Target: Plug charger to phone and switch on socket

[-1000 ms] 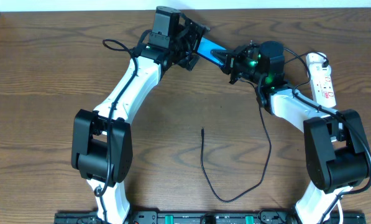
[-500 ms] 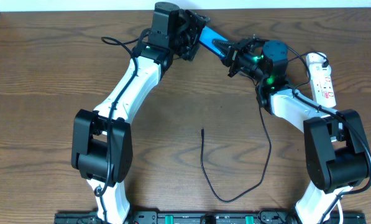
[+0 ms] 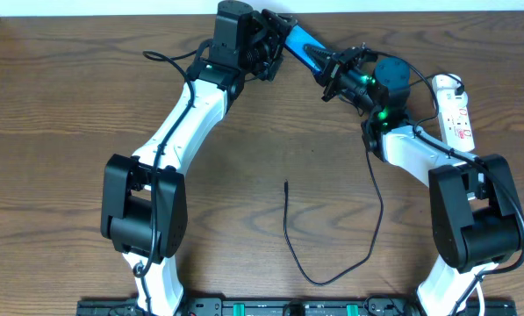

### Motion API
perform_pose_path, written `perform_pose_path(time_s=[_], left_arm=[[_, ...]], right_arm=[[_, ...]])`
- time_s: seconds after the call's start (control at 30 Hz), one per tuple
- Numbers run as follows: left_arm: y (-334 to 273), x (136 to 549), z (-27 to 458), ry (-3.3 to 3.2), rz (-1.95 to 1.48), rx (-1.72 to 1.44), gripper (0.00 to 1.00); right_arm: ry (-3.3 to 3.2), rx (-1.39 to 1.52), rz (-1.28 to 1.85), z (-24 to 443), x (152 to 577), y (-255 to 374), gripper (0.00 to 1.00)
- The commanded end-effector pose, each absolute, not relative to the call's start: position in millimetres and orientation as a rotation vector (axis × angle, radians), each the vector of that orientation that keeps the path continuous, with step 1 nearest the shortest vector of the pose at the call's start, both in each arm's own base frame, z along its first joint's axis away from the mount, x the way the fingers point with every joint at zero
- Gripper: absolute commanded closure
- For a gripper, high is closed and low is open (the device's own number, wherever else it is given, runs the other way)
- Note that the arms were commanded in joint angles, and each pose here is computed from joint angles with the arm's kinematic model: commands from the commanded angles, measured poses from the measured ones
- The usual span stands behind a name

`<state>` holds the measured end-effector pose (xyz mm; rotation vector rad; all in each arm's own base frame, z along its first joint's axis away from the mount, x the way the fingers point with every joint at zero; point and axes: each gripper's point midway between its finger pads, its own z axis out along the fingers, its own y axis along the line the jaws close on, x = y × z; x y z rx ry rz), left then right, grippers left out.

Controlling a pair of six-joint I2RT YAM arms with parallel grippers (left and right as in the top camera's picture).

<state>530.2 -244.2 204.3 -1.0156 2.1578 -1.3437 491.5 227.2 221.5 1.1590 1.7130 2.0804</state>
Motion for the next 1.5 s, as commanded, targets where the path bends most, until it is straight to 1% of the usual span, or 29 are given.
perform_pose_path(time_s=[0.0,0.33,0.47,0.6,0.7,0.87,0.9,0.97,1.07,1.3,1.47], left_arm=[[-239.3,531.8,222.0,2.118,-1.352,-0.992,0.18],[-240.2,534.7,228.0,2.094,-1.368,-0.972,0.19],[-240.2,534.7,228.0,2.094,-1.368,-0.972,0.24],[-239.0,535.6,227.9,2.088,-1.361,-0.977,0.26],[-233.1,539.7,226.9,2.063,-1.323,-1.000,0.34],[-232.1,541.0,227.6,2.054,-1.317,-1.001,0.36],[-231.9,541.0,227.6,2.054,-1.317,-1.002,0.40],[-231.9,541.0,227.6,2.054,-1.317,-1.002,0.43],[-232.0,541.4,228.4,2.051,-1.319,-0.999,0.45],[-232.9,544.0,234.6,2.027,-1.336,-0.981,0.45],[-233.4,545.5,238.4,2.012,-1.346,-0.969,0.50]], right_arm=[[1.677,1.127,2.110,237.0,493.8,224.4,0.98],[1.709,1.082,2.139,239.7,487.8,230.0,0.98],[1.716,1.077,2.143,239.7,486.7,231.1,0.98],[1.720,1.074,2.145,239.7,486.2,231.6,0.98],[1.718,1.070,2.147,240.4,486.1,231.5,0.99],[1.705,1.049,2.155,244.5,485.8,231.4,0.99],[1.706,1.048,2.155,244.4,485.8,231.5,0.99],[1.709,1.046,2.157,244.4,485.3,231.9,0.98],[1.723,1.036,2.163,244.2,483.3,233.5,0.98],[1.733,1.017,2.161,244.1,482.2,234.5,0.99],[1.738,1.014,2.164,244.1,480.7,237.6,0.99]])
